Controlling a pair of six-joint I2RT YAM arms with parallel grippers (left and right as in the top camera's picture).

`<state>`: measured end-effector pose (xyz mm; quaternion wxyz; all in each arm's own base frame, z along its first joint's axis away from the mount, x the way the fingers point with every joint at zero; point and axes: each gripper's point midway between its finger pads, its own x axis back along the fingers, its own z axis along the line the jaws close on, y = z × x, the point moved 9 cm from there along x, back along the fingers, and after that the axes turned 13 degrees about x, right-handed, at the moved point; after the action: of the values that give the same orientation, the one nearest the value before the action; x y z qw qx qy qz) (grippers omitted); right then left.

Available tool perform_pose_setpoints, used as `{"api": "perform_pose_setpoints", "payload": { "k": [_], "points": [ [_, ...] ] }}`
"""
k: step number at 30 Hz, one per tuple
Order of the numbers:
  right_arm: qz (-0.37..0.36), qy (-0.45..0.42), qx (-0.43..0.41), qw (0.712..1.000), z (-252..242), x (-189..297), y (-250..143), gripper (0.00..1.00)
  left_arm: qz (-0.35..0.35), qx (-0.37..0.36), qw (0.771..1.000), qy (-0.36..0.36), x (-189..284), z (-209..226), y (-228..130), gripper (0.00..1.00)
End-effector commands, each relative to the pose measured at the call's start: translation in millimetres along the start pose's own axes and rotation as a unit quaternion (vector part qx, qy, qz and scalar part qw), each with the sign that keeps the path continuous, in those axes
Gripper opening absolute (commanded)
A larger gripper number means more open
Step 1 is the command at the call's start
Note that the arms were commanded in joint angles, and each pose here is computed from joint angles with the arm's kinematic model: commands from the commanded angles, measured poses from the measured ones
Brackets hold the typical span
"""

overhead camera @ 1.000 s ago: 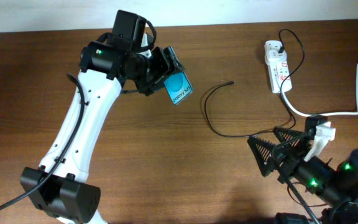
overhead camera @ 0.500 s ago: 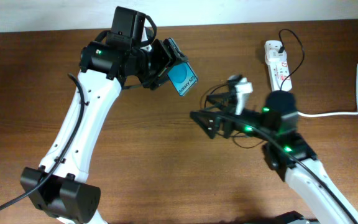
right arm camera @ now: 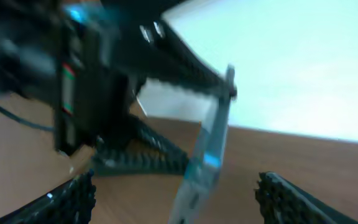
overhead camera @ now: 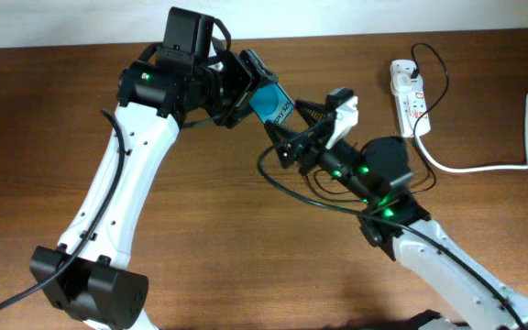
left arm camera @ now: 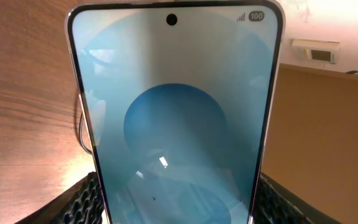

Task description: Plug charger to phone and switch on socket

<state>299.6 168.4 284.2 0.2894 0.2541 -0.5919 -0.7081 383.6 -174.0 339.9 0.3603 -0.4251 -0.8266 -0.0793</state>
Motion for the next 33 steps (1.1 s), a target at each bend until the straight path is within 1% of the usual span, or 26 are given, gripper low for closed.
{"api": "perform_pose_setpoints", "payload": {
  "k": [1,4,6,7,8,9,10,12,13,15,17,18,19,20,24,27,28,29,30,31,32,33],
  "points": [
    [-0.017,0.011,0.004,1.0,1.2,-16.3,-8.2,0.77,0.016,-0.014,0.999,-0.034,19.1,-13.0,-12.0,0.47],
    [-0.039,0.016,-0.007,0.999,-1.2,-24.3,-6.0,0.73,0.028,-0.015,0.999,-0.037,19.2,-13.4,-13.9,0.47],
    [-0.044,0.003,-0.006,0.999,-4.0,-27.0,-3.2,0.69,0.03,-0.015,0.999,-0.038,19.2,-13.5,-14.3,0.47],
    [-0.05,0.005,-0.004,0.999,-3.5,-27.2,-0.8,0.65,0.031,-0.015,0.999,-0.038,19.3,-13.6,-14.4,0.47],
    [-0.052,0.005,-0.004,0.999,-3.3,-27.1,0.0,0.58,0.031,-0.015,0.999,-0.038,19.3,-13.6,-14.4,0.47],
    [-0.052,0.006,-0.004,0.999,-3.3,-27.1,0.0,0.46,0.031,-0.015,0.999,-0.038,19.3,-13.6,-14.4,0.47],
    [-0.052,0.006,-0.003,0.999,-3.3,-27.1,0.1,0.41,0.031,-0.015,0.999,-0.038,19.3,-13.5,-14.5,0.47],
    [-0.052,0.008,-0.003,0.999,-2.9,-27.1,0.0,0.36,0.032,-0.015,0.999,-0.038,19.3,-13.6,-14.7,0.47],
    [-0.052,0.008,-0.004,0.999,-2.9,-27.1,0.0,0.28,0.033,-0.015,0.999,-0.038,19.1,-13.7,-15.1,0.47],
    [-0.056,0.008,-0.006,0.998,-2.7,-27.0,1.1,0.25,0.033,-0.015,0.999,-0.038,19.1,-13.7,-15.1,0.47],
    [-0.058,0.009,-0.005,0.998,-2.5,-26.9,1.8,0.18,0.033,-0.019,0.999,-0.038,18.9,-13.7,-15.5,0.47],
    [-0.057,0.013,-0.005,0.998,-1.8,-26.9,1.7,0.1,0.034,-0.02,0.999,-0.036,18.9,-13.0,-15.6,0.46],
    [-0.059,0.017,-0.004,0.998,-1.1,-26.8,2.5,0.06,0.034,-0.022,0.999,-0.034,18.9,-12.2,-15.8,0.47],
    [-0.061,0.018,-0.009,0.998,-1.1,-26.6,3.2,0.04,0.034,-0.022,0.999,-0.034,18.9,-12.1,-15.8,0.47],
    [-0.069,0.027,-0.025,0.997,0.6,-26.2,6.1,0.04,0.034,-0.022,0.999,-0.034,18.9,-12.1,-15.8,0.46],
    [-0.062,0.014,-0.027,0.998,-6.6,-24.9,4.3,0.04,0.034,-0.022,0.999,-0.034,18.9,-12.2,-15.8,0.47],
    [-0.056,0.008,-0.029,0.998,-9.9,-24.4,2.7,0.04,0.034,-0.022,0.999,-0.034,18.9,-12.4,-15.7,0.52],
    [-0.047,-0.002,-0.033,0.998,-14.0,-23.8,0.0,0.04,0.034,-0.023,0.999,-0.035,18.9,-12.7,-15.7,0.6],
    [-0.034,-0.024,-0.04,0.998,-20.0,-23.4,-4.8,0.04,0.033,-0.023,0.999,-0.036,19.1,-12.8,-15.2,0.75],
    [-0.023,-0.041,-0.046,0.998,-24.1,-23.0,-8.9,0.04,0.032,-0.029,0.998,-0.039,19.2,-13.9,-14.9,0.82],
    [-0.013,-0.049,-0.05,0.997,-27.1,-22.4,-12.2,0.04,0.028,-0.056,0.997,-0.049,19.4,-16.9,-14.2,0.96],
    [-0.011,-0.053,-0.051,0.997,-27.7,-22.4,-13.0,0.04,0.027,-0.083,0.995,-0.05,19.4,-17.1,-14.1,0.99]
  ]
}}
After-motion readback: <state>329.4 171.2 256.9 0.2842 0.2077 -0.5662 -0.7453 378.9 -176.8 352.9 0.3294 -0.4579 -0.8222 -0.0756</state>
